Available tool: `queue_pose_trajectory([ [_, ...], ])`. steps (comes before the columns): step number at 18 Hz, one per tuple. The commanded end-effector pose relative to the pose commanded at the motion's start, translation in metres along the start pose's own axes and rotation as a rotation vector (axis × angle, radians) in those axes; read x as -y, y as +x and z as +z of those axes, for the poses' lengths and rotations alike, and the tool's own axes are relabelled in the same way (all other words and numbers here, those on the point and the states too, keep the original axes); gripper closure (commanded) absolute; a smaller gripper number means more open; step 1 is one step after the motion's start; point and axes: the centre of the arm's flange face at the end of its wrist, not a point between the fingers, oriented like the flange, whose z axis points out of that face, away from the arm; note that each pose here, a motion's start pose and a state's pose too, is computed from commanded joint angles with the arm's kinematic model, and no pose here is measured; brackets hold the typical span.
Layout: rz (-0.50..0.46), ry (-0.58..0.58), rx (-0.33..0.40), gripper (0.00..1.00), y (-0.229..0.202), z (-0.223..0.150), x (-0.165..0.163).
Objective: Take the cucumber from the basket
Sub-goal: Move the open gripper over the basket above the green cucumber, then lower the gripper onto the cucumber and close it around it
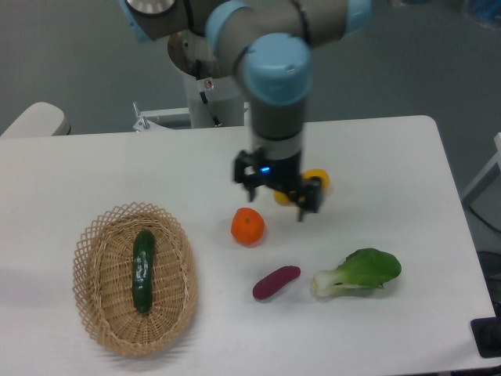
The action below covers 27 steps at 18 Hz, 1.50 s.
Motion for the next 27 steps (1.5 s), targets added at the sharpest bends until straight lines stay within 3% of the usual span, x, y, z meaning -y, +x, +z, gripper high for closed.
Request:
queue_pose_trajectory([
  [7, -0.112, -0.019, -0.048, 0.0, 0.076, 0.066, 0.037],
  [10, -0.096, -0.038, -0.059, 0.0, 0.109, 0.095, 0.046],
  [21, -0.061, -0.047, -0.053, 0.0, 0.147, 0.159, 0.057],
  [27, -0.057, -0.05, -0.053, 0.0, 0.15, 0.166, 0.055],
])
